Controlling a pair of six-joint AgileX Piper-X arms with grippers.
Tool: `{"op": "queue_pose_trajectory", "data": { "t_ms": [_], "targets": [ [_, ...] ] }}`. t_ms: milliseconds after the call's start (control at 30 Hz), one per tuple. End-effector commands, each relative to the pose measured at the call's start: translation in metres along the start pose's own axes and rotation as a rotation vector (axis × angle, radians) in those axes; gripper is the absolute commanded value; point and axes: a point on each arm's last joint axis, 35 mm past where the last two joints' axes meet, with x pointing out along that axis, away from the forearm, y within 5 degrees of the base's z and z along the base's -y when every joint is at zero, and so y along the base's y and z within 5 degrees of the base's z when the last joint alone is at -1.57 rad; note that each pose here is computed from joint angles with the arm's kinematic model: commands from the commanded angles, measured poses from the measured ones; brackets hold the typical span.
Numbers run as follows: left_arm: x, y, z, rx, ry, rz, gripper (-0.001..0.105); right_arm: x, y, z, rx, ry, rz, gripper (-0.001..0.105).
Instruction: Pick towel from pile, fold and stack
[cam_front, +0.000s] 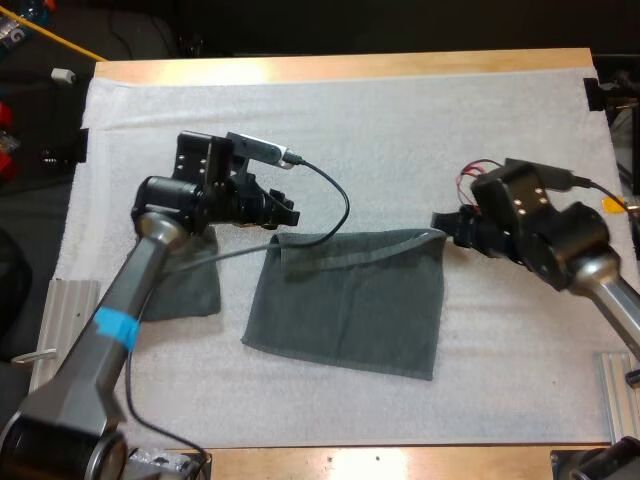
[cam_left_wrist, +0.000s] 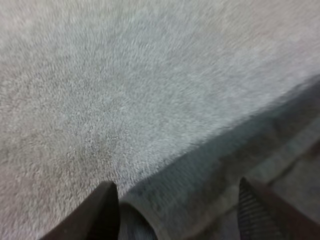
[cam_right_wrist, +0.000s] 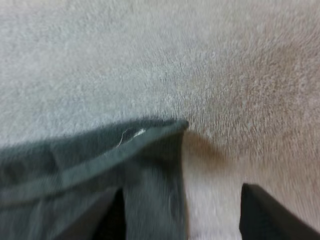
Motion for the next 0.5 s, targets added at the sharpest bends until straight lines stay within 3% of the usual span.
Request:
{"op": "queue_pose_trajectory", "data": {
  "t_ms": [0, 233, 333, 467],
  "targets": [
    [-0.016, -0.005, 0.0, 0.005, -0.016, -0.007, 0.05, -0.012, 0.0, -0.003, -0.032, -0.001, 0.016, 0.05],
    [-0.07, -0.021, -0.018, 0.01, -0.025, -0.008, 0.05, -0.048, 0.023, -0.019, -0.218, -0.06, 0.1, 0.049],
    [-0.093, -0.027, -0.03, 0.007, -0.019, -0.007, 0.05, -0.056, 0.036, -0.026, -0.269, -0.073, 0.138, 0.039],
    [-0.128, -0.037, -0.049, 0.013, -0.036, -0.009, 0.05, -0.058, 0.051, -0.032, -0.32, -0.078, 0.176, 0.018]
  ]
}}
